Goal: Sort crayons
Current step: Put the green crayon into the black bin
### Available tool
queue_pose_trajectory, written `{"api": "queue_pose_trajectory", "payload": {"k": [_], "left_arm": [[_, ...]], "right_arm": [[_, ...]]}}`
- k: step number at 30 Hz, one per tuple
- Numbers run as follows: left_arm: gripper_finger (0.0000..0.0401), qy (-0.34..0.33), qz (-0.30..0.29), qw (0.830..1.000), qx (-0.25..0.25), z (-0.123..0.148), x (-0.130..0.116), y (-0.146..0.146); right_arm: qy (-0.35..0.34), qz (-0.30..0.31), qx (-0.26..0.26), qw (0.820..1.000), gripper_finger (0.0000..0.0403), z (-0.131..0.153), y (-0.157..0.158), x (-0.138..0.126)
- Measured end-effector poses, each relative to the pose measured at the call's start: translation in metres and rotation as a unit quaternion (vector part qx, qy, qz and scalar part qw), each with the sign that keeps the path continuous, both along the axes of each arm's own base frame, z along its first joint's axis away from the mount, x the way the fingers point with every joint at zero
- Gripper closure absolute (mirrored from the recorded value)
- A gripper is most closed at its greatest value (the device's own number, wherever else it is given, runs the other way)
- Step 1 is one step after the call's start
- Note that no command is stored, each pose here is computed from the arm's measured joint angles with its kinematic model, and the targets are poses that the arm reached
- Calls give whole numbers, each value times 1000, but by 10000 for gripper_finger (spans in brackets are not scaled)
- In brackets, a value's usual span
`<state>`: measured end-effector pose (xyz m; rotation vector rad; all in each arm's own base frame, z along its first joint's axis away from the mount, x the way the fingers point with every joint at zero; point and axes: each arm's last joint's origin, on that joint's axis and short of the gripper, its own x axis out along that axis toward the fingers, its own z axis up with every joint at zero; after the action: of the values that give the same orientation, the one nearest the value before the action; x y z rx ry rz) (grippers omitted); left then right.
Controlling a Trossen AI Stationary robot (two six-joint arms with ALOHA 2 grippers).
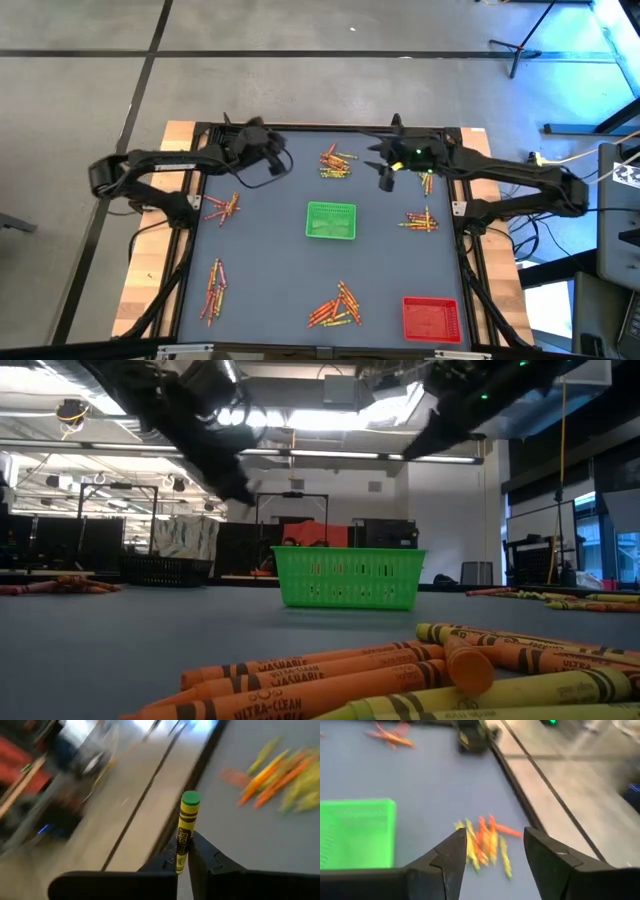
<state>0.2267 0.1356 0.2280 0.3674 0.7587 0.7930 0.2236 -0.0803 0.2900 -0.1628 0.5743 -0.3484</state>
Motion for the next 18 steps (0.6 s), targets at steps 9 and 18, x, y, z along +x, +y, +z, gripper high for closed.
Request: {"api": "queue_pose_trajectory", "payload": {"k": [9, 18], "left_arm": [[396, 148, 93, 983, -52, -18, -49, 38], [394, 159, 173, 968, -83, -30, -74, 65]], "right_arm": [[125, -106, -23, 986, 217, -13, 1, -23], [137, -108, -22, 984, 217, -14, 1, -25]]}}
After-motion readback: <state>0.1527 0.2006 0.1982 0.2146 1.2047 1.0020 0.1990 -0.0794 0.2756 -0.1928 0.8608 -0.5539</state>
